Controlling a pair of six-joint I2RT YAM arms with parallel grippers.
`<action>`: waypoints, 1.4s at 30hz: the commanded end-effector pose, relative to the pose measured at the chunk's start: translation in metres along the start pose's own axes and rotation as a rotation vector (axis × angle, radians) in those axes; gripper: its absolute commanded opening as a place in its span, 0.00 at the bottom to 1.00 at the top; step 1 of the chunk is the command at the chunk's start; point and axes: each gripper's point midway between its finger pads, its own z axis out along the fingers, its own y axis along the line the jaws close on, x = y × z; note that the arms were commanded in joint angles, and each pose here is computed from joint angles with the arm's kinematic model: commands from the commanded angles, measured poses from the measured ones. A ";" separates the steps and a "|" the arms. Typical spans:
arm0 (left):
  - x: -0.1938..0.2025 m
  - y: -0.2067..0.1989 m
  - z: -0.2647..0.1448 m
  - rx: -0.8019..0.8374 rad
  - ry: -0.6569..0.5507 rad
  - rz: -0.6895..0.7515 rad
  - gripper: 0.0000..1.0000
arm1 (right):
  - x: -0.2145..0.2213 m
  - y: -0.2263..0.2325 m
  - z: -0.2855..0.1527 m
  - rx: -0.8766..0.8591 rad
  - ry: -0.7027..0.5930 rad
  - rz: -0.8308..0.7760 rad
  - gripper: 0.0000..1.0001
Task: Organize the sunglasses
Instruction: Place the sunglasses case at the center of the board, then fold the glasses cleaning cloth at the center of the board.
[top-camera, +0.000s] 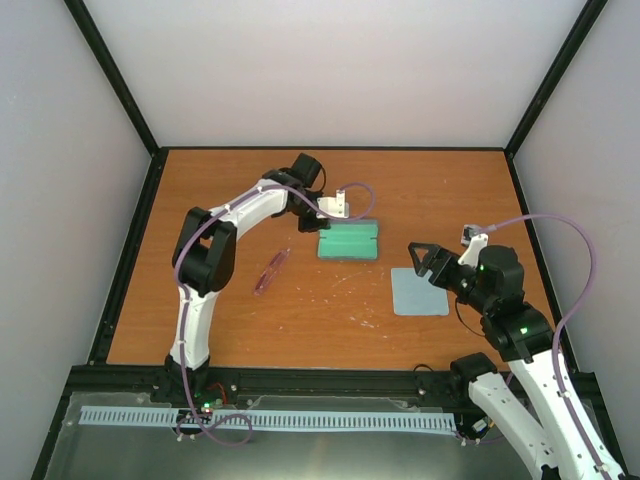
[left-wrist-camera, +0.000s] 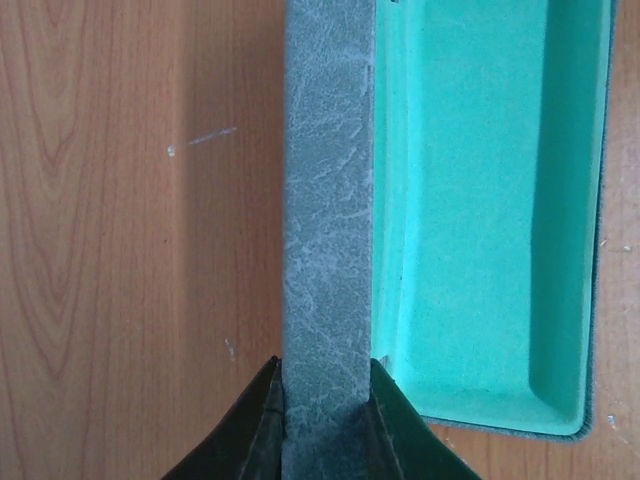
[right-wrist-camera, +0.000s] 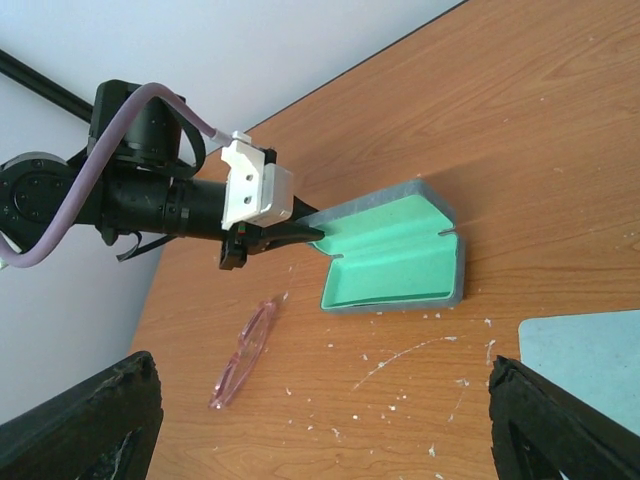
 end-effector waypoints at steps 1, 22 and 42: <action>-0.013 -0.005 0.000 0.018 -0.027 -0.016 0.20 | 0.001 0.000 -0.004 -0.004 -0.009 -0.015 0.87; -0.072 0.056 -0.083 -0.259 -0.147 -0.092 0.76 | 0.025 -0.099 -0.017 0.565 0.083 0.111 0.65; -0.178 -0.101 -0.036 0.217 -0.250 -0.294 0.29 | 0.024 -0.176 0.051 0.690 0.523 0.126 0.37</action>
